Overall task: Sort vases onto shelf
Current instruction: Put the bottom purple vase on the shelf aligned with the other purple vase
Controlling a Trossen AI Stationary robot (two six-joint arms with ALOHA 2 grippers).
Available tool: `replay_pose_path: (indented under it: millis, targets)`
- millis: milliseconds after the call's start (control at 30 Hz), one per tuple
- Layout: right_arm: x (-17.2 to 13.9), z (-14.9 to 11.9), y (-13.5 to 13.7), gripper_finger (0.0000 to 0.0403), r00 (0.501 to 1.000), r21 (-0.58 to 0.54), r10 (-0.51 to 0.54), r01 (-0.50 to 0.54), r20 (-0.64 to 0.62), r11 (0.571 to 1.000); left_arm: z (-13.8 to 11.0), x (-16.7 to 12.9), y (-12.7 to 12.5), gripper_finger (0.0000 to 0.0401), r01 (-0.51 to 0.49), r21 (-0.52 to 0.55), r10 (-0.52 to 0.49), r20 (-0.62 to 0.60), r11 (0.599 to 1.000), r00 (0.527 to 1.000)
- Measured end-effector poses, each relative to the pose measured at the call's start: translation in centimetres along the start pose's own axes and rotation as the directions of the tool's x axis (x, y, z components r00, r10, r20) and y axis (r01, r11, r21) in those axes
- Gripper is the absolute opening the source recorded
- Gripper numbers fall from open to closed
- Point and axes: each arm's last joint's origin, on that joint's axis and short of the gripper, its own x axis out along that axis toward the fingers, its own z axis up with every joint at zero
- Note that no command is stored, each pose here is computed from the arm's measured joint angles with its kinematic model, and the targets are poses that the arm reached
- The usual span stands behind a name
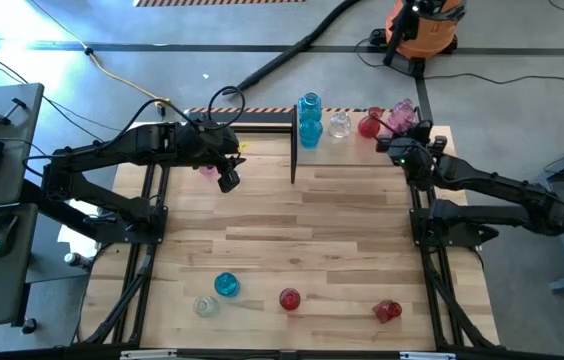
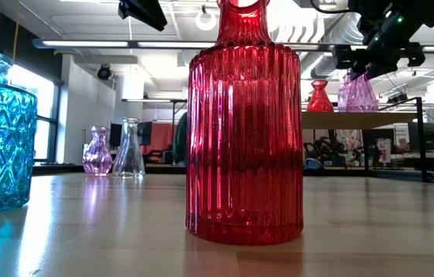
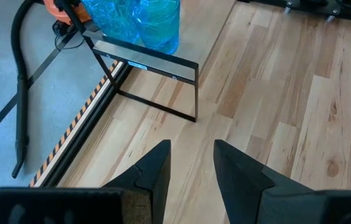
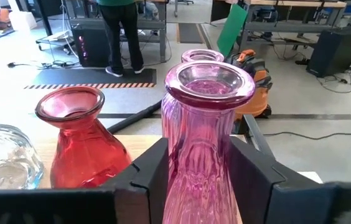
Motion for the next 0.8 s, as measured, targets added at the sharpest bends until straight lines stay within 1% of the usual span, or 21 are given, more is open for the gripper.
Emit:
replay_pose_path:
  millis: [167, 267, 367, 567, 800]
  targets:
    - [-0.2, 0.6, -0.4, 0.0127, 1.0, 0.011, 0.022, -0.022, -0.02, 1.0, 0.0, 0.0, 0.0, 0.0113, 0.0, 0.0, 0.0, 0.0, 1.0, 1.0]
    - [-0.4, 1.5, -0.6, 0.0127, 0.998, -0.012, 0.04, -0.041, -0.052, 0.999, 0.0, 0.0, 0.0, 0.0113, 0.0, 0.0, 0.0, 0.0, 1.0, 1.0]
    - [-0.5, 2.0, -0.9, 0.0127, 0.997, -0.023, 0.033, -0.035, -0.071, 0.999, 0.0, 0.0, 0.0, 0.0113, 0.0, 0.0, 0.0, 0.0, 1.0, 1.0]
    - [-0.3, 2.0, -1.0, 0.0127, 0.997, -0.007, 0.011, -0.012, -0.072, 1.0, 0.0, 0.0, 0.0, 0.0113, 0.0, 0.0, 0.0, 0.0, 1.0, 1.0]
    - [-0.3, 2.0, -0.9, 0.0127, 0.997, 0.0, 0.018, -0.018, -0.074, 1.0, 0.0, 0.0, 0.0, 0.0113, 0.0, 0.0, 0.0, 0.0, 1.0, 1.0]
